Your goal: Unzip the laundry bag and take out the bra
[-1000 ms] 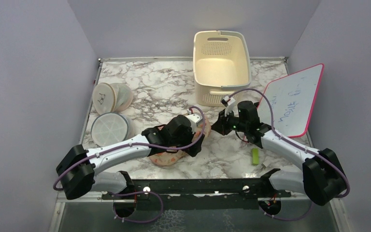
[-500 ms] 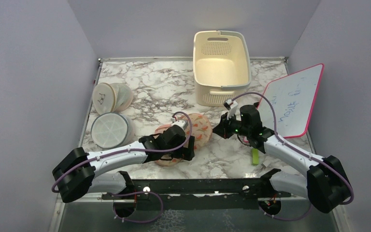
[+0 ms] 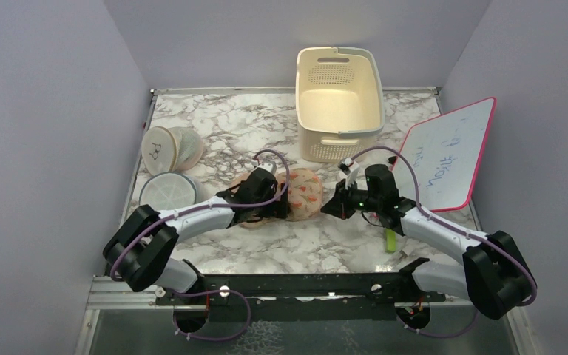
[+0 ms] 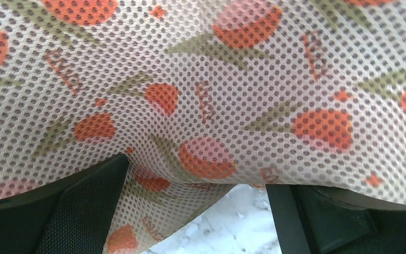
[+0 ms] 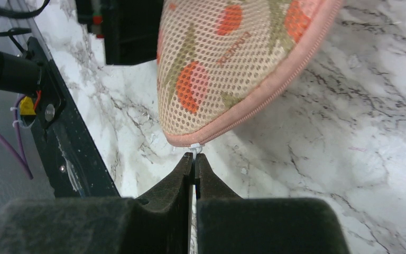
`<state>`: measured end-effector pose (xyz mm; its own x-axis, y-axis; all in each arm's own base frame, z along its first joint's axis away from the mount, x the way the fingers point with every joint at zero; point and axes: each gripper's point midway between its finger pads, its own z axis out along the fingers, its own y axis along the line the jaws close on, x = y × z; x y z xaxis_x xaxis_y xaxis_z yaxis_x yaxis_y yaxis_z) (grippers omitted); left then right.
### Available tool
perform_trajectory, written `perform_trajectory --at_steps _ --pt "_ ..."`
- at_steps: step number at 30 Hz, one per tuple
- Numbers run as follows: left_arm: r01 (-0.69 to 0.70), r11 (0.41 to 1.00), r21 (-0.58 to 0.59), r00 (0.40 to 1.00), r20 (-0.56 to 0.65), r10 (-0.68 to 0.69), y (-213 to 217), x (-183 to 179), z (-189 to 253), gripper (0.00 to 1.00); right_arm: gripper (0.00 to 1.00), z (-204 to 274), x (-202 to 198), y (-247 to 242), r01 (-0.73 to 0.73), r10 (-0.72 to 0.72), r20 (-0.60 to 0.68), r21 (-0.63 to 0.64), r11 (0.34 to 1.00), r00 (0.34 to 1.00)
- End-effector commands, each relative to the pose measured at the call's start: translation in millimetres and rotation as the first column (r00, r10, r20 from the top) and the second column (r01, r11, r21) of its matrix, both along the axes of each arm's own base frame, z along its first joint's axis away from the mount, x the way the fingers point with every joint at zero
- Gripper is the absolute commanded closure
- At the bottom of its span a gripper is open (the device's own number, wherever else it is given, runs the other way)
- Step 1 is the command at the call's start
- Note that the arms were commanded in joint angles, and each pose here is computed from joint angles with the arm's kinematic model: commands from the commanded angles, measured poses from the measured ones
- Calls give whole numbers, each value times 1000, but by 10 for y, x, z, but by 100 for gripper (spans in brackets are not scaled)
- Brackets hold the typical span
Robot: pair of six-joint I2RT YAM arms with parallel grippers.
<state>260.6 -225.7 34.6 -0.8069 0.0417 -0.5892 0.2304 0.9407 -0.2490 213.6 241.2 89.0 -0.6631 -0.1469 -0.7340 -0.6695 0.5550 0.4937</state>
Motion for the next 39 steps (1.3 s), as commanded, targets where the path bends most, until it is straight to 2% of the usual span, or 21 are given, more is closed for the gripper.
perform_trajectory --at_steps 1,6,10,12,16,20,25,27,33,39 --pt "65 986 152 997 35 -71 142 225 4 4 99 33 -111 141 -71 71 -3 16 997 997" --pt "139 988 69 983 113 -146 88 104 405 3 99 59 -69 173 -75 75 14 0 997 997" --pt "224 972 -71 967 137 -213 -101 -175 700 3 99 57 -34 183 -81 81 18 -20 997 997" --pt "292 951 -99 949 157 -275 -286 -338 810 4 99 72 -27 205 -92 93 15 -20 996 996" --pt "398 917 -21 899 206 -386 -622 -521 899 17 99 93 23 201 -85 86 20 -41 996 996" --pt "435 898 69 868 233 -439 -745 -465 809 27 99 99 67 168 -69 72 28 -73 995 997" --pt "487 859 156 818 264 -512 -909 -410 726 37 99 143 36 201 -89 90 22 -48 995 996" --pt "470 862 187 821 267 -505 -924 -360 697 47 99 149 17 214 -98 99 17 -41 994 995" --pt "451 868 209 826 271 -494 -960 -314 701 59 99 151 6 201 -100 101 16 -47 994 995" --pt "413 879 238 844 262 -467 -850 -300 695 86 99 102 110 93 -22 26 30 -111 994 999"
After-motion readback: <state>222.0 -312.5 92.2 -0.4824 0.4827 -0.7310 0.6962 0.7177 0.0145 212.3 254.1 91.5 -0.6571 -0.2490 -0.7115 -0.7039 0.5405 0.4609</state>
